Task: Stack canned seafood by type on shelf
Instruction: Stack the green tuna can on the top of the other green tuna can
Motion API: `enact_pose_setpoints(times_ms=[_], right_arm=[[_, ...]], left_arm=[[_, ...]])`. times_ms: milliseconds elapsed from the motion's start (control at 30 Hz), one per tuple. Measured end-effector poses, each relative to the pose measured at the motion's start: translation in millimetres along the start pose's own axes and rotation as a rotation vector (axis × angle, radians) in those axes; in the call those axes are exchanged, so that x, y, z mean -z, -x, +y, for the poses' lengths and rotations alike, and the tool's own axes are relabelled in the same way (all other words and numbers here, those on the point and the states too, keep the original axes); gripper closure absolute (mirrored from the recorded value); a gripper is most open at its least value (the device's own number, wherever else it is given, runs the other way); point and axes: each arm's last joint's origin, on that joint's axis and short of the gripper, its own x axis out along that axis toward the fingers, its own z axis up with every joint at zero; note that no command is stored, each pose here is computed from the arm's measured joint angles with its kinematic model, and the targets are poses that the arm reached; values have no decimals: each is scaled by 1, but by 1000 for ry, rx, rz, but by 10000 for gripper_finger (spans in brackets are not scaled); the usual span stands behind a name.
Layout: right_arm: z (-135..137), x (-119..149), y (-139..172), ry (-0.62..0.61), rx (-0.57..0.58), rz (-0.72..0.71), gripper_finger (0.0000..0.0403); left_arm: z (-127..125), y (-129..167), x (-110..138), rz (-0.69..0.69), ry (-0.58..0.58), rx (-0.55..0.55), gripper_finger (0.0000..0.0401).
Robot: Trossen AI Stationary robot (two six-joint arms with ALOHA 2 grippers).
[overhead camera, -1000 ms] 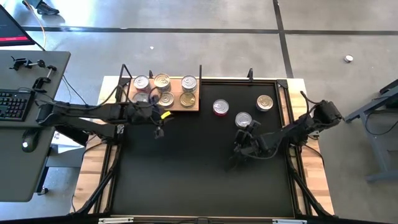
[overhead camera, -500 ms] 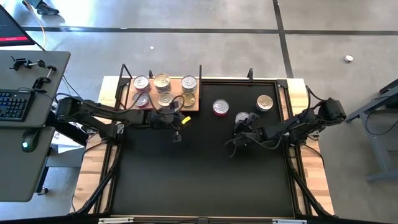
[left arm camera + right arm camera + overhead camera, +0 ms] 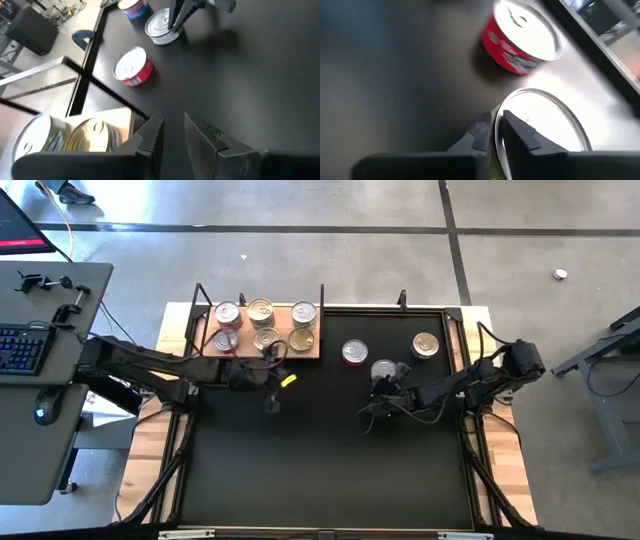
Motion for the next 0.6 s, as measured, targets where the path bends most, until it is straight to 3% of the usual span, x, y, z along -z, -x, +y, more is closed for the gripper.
enact_pose_setpoints(times_ms=[200,433,600], right_arm=[[33,-38,5,-37,-196,-43,397],[87,-84,-7,107,-321,-91,402],[122,-120,-14,242,-402,-207,402]], left_arm=[[-8,36,8,50,41,68,334],[-33,46,35,-43,78,120,334],[-45,43,51,-109,62,130,334]])
